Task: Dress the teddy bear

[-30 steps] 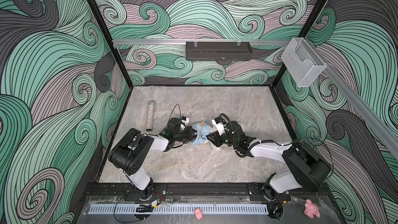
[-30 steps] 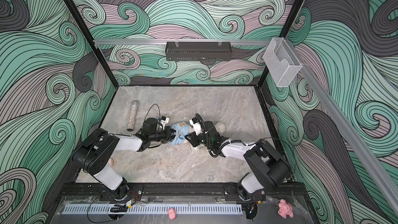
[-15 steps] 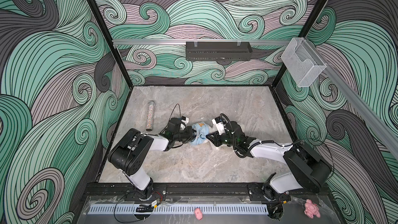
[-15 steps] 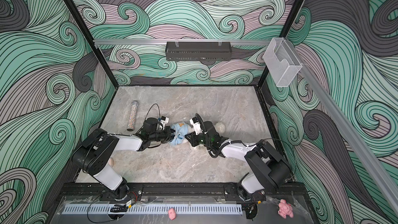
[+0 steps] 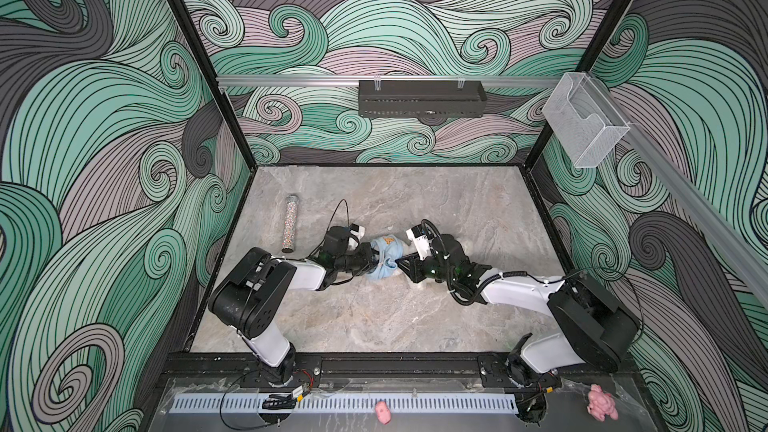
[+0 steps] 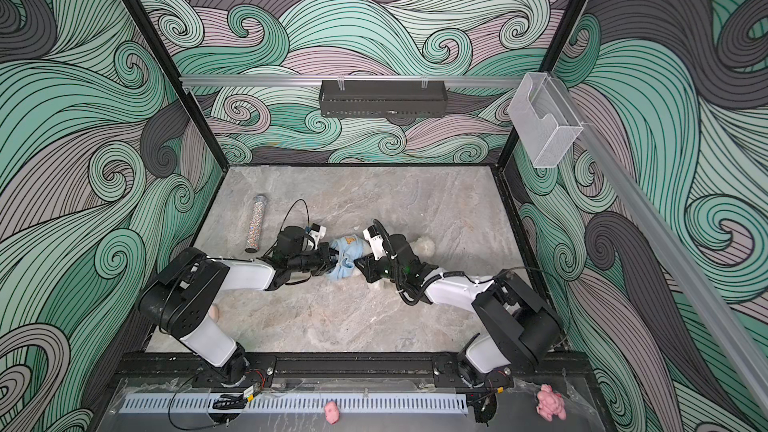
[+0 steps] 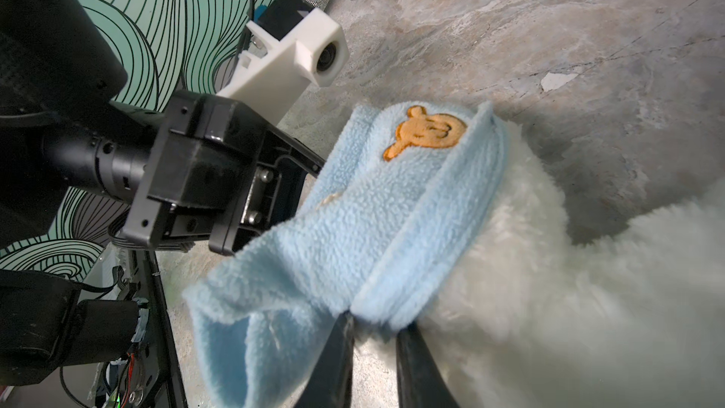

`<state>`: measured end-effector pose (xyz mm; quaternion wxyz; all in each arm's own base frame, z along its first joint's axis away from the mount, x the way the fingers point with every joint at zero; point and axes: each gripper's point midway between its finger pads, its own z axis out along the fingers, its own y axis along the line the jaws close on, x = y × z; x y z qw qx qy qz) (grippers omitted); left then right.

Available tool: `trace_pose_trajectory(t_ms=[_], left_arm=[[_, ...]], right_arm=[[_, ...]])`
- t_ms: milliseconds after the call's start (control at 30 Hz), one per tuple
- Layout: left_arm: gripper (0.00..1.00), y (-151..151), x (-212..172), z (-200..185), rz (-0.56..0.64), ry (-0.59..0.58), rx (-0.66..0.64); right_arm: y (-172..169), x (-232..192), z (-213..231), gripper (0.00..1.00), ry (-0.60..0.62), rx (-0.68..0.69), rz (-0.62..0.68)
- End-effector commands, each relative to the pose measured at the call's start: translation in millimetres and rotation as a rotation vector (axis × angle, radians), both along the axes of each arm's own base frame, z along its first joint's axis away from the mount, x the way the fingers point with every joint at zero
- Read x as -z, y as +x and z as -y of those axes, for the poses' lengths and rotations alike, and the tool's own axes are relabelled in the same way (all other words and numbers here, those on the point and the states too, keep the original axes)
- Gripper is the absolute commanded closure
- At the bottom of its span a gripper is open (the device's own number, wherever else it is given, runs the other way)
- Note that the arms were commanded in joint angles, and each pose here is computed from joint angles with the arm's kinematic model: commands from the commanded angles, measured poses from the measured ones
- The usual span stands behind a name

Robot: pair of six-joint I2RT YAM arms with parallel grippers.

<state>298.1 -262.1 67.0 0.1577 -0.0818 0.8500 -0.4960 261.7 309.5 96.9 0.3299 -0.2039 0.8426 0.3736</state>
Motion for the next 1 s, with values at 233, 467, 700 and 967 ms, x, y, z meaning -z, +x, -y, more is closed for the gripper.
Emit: trace_pose_trajectory(t_ms=[233,467,700,967], left_arm=[[1.00,5,-26,9,0.072,-0.031,0.021],[1.00,20,-45,-11,0.038,-0.132,-0.161],[1.00,28,-55,-12,0.000,-0.218,-0.203],[1.00,22,-54,-15,-0.012,-0.230,-0.164]], right_arm=[[17,14,22,1.00,-0.128,0.200,-0.024],[3,49,89,1.00,-0.377,0.369,-0.054],[-6,66,123,1.00,-0.546,0.393,-0.025],[2,63,162,1.00,-0.691,0.474,0.027]])
